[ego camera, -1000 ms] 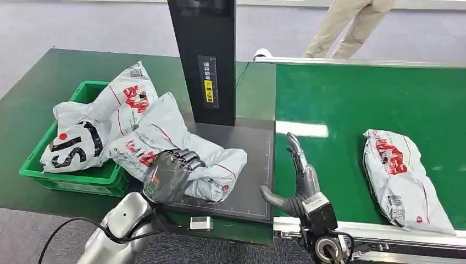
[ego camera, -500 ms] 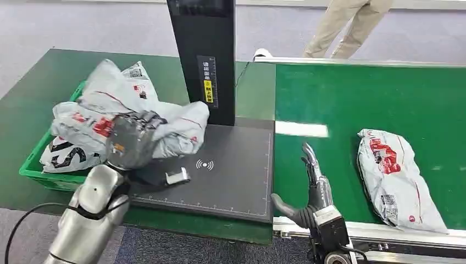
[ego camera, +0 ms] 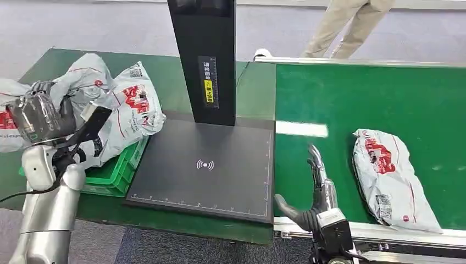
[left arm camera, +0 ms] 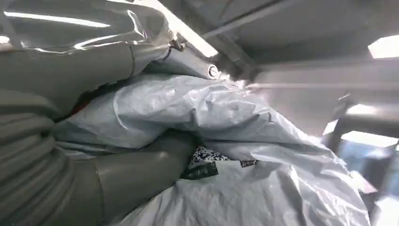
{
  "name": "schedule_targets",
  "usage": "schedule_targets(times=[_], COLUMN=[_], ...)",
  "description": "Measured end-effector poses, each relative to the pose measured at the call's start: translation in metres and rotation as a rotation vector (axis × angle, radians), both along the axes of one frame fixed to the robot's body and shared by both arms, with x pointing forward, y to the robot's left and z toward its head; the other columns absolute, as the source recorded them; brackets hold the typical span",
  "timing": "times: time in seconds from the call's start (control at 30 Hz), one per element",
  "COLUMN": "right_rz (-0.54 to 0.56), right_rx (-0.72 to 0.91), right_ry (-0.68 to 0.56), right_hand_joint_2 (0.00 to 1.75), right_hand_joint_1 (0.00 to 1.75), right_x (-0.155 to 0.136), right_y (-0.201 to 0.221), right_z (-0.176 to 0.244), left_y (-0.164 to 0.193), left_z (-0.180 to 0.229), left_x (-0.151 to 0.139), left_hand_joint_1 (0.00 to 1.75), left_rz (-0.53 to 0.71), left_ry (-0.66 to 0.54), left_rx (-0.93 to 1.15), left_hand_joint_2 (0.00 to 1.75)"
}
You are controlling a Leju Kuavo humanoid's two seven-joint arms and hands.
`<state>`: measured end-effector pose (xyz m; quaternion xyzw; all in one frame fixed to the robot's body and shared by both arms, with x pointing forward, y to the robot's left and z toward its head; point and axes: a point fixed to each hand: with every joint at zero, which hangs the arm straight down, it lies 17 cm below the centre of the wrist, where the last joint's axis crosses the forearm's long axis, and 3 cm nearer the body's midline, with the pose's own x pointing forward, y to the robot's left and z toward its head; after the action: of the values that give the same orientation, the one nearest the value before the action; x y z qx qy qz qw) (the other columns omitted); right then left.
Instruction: Moved the parcel from conveyor to table for the left to box.
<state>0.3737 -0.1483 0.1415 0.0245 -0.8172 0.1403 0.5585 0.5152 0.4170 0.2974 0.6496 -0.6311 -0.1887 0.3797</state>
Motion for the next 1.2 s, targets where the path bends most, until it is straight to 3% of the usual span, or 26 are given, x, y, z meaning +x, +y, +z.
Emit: schedule_targets(times=[0.17, 0.37, 0.7, 1.0, 1.03, 1.07, 1.2], right_rz=[0.005, 0.013, 0.011, 0.016, 0.017, 0.018, 0.018], right_rx=[-0.005, -0.01, -0.005, -0.006, -0.004, -0.004, -0.007], right_ry=[-0.003, -0.012, -0.009, 0.002, 0.001, 0.0, -0.008], right_hand_joint_2=[1.75, 1.75, 1.75, 1.75, 1.75, 1.75, 1.75], right_hand_joint_1=[0.0, 0.0, 0.0, 0.0, 0.0, 0.0, 0.0], right_x=[0.001, 0.005, 0.007, 0.01, 0.011, 0.013, 0.021], right_y=[0.003, 0.002, 0.0, 0.001, 0.002, 0.002, 0.002], right_z=[0.001, 0.005, 0.006, 0.002, 0.003, 0.004, 0.009], left_y=[0.031, 0.015, 0.004, -0.002, -0.003, -0.003, -0.004], left_z=[-0.066, -0.133, -0.165, -0.206, -0.209, -0.212, -0.218], left_x=[0.024, 0.051, 0.067, 0.066, 0.065, 0.065, 0.065], left_hand_joint_1=[1.75, 1.75, 1.75, 1.71, 1.43, 1.34, 1.26], left_rz=[-0.006, -0.18, -0.264, -0.244, -0.243, -0.241, -0.222], left_ry=[0.241, 0.475, 0.641, 0.892, 0.913, 0.934, 1.001], left_rx=[-0.198, -0.406, -0.458, -0.369, -0.358, -0.348, -0.308], left_hand_joint_2=[1.75, 1.75, 1.75, 1.75, 1.75, 1.75, 1.75])
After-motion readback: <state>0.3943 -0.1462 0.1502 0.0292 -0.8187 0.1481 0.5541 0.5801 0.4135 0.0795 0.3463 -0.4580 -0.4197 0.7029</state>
